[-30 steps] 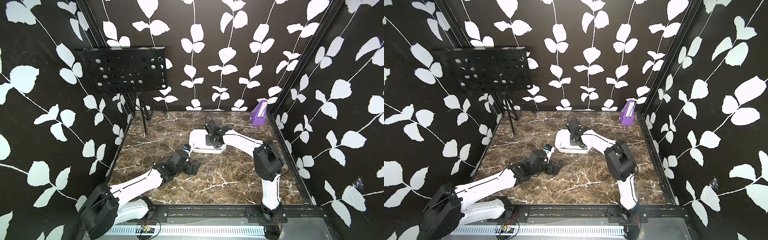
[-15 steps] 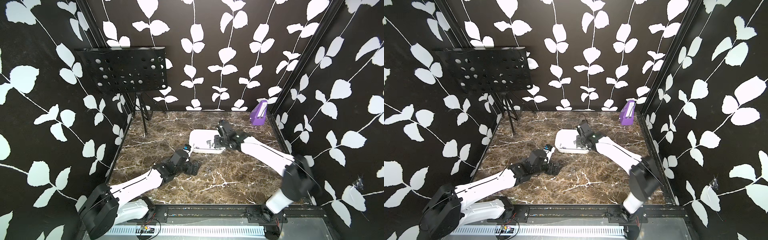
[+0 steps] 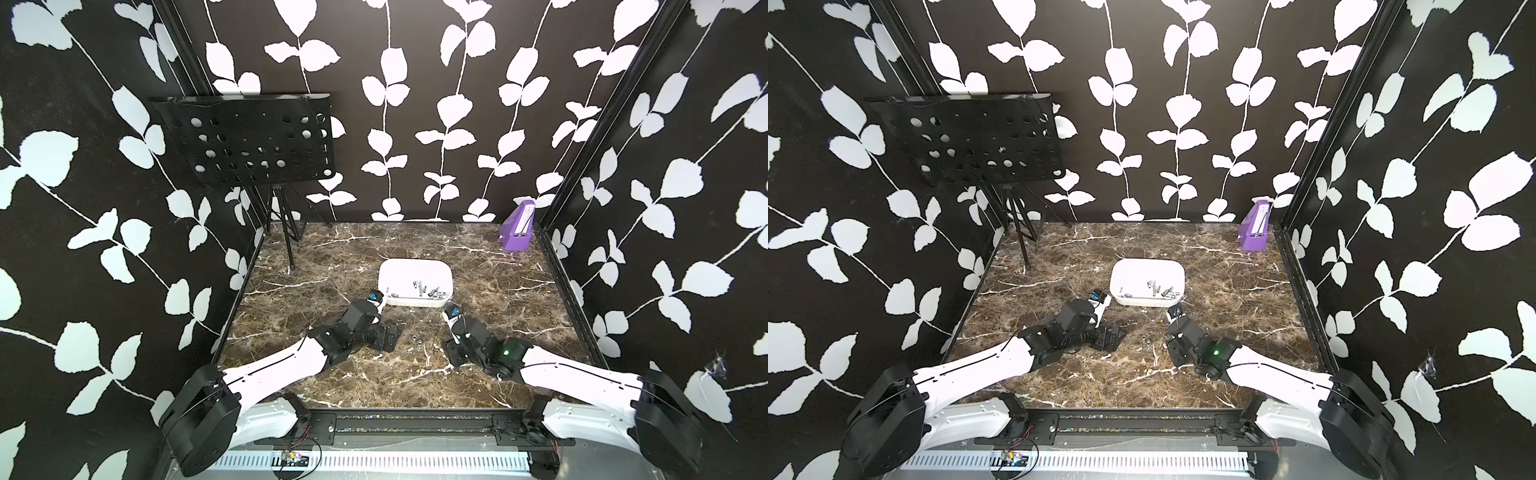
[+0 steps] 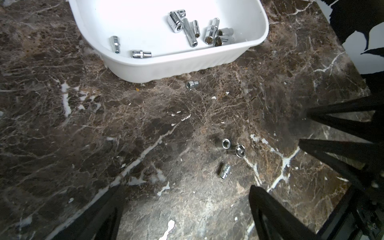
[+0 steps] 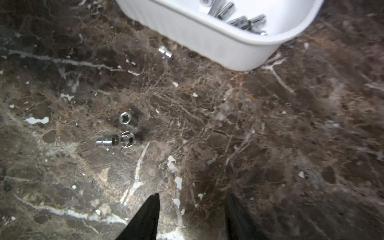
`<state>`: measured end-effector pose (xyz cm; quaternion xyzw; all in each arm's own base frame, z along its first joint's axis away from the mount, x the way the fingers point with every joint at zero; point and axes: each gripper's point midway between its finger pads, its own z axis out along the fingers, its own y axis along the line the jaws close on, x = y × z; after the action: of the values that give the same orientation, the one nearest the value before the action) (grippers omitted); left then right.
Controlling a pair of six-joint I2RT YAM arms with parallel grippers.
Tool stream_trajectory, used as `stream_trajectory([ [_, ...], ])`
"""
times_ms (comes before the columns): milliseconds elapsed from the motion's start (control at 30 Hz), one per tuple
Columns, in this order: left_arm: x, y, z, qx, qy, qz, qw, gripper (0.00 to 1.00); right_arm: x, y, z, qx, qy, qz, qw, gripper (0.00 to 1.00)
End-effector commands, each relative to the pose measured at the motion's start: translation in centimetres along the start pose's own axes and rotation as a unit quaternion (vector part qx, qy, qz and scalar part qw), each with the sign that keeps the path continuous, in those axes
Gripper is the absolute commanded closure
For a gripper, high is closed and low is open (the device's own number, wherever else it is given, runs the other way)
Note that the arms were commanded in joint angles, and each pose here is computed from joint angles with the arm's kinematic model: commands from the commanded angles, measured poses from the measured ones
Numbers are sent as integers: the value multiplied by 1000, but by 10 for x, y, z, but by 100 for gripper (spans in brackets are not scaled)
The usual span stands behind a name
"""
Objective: Put the socket on the desktop into the storage box
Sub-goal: Pick up the socket head from the center of the board.
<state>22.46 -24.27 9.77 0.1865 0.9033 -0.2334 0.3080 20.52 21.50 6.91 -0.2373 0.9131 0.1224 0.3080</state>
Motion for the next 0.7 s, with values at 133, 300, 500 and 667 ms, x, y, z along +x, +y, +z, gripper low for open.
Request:
stream_trajectory([
  [133,5,0,3,-4,17,11,1000,6,-20,58,20,-79,-36,-43,995,47],
  [300,5,0,2,-4,16,9,1000,6,-16,67,36,-77,-15,-60,995,48],
  [500,2,2,-3,-7,4,6,1000,6,-14,62,44,-54,-8,-63,997,50],
  [667,2,2,-4,-8,2,5,1000,6,-11,60,50,-45,0,-65,997,52],
])
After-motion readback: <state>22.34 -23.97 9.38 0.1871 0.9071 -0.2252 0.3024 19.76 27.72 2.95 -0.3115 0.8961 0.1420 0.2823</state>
